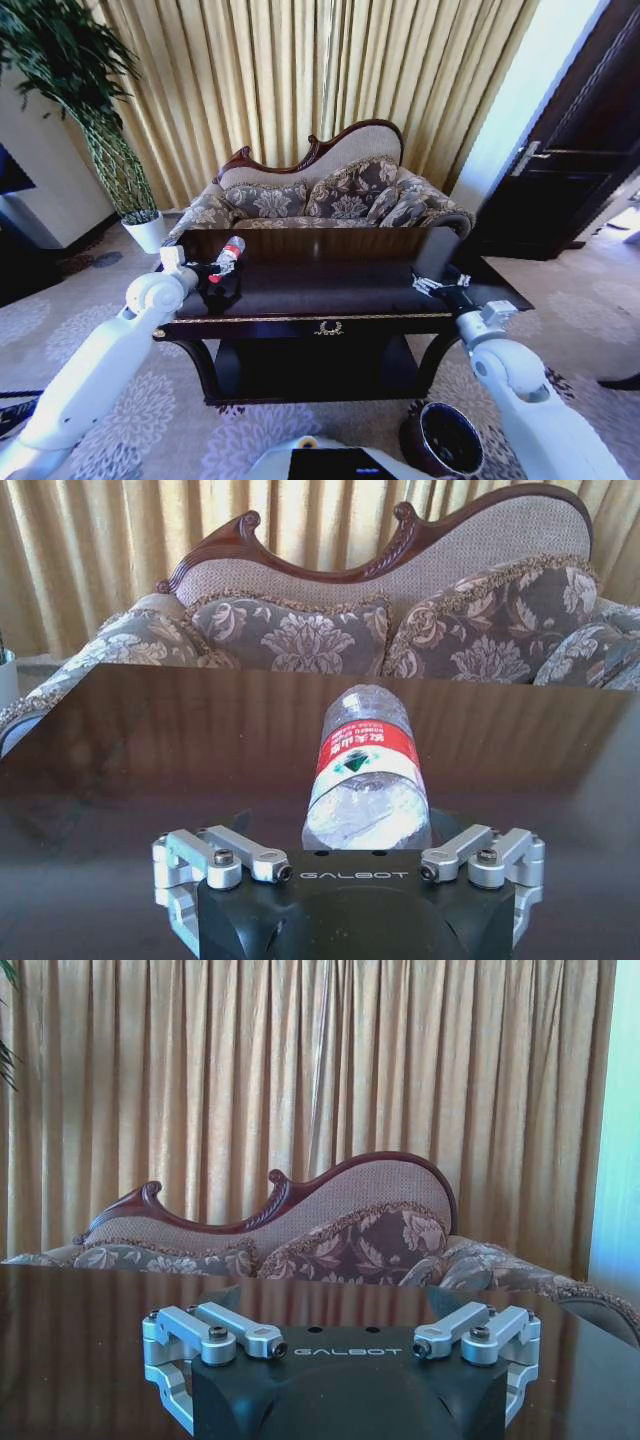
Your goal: Move to the front of the table and place the trash on the table into the trash bin.
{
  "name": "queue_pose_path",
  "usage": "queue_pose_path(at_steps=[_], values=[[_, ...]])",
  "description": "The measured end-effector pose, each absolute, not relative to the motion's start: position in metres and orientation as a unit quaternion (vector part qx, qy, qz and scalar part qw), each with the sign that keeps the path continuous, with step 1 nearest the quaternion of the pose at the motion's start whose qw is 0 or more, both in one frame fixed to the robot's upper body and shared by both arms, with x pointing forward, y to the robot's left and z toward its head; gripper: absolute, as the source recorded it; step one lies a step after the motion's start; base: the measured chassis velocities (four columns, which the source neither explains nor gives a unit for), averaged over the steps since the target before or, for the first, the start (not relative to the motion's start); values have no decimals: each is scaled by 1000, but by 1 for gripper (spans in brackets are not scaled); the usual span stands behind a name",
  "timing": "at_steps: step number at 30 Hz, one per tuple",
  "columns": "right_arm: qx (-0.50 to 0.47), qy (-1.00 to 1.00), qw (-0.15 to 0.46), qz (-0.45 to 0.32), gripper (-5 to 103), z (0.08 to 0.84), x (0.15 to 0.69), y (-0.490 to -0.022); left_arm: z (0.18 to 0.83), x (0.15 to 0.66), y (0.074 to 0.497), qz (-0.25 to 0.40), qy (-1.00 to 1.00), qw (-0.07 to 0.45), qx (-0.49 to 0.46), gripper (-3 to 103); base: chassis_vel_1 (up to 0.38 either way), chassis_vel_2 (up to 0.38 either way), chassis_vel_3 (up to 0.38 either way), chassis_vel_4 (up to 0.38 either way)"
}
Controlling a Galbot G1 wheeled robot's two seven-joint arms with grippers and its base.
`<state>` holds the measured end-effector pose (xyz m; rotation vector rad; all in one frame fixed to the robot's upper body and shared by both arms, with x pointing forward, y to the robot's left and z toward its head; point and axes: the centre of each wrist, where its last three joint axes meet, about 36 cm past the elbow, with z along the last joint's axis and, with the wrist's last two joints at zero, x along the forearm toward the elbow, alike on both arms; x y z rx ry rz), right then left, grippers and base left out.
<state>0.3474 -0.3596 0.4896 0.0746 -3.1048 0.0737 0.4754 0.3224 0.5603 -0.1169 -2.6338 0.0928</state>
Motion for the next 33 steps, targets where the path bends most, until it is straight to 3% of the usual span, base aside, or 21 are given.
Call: queue_pose_path(at_steps=[6,7,10,13,15,19,21,24,29,32,33], values=[[26,-999,10,23,100,490,348,-359,561,477,322,38,-967,248,-44,75,0,0,0,0],[26,-999,10,23,100,490,348,-359,561,477,322,38,-967,248,-44,75,0,0,0,0],[28,-999,7,24,100,492,349,-360,562,476,321,39,-967,246,-45,59,0,0,0,0],[27,-999,5,26,100,493,350,-361,564,475,321,38,-968,244,-46,53,0,0,0,0],[25,-999,4,27,100,493,351,-363,565,474,320,38,-968,242,-48,42,0,0,0,0],[22,-999,3,27,100,494,351,-366,566,472,320,38,-968,241,-49,31,0,0,0,0],[22,-999,3,26,100,494,351,-366,566,472,320,38,-968,241,-49,31,0,0,0,0],[23,-999,2,25,100,496,350,-366,567,470,323,38,-969,239,-48,24,0,0,0,0],[29,-999,-3,20,100,500,350,-363,571,467,327,38,-971,233,-49,23,0,0,0,0],[37,-999,-7,11,100,505,350,-361,572,464,331,28,-977,207,-51,23,0,0,0,0],[44,-999,-7,3,100,509,350,-359,571,461,334,10,-982,177,-61,23,0,0,0,0]])
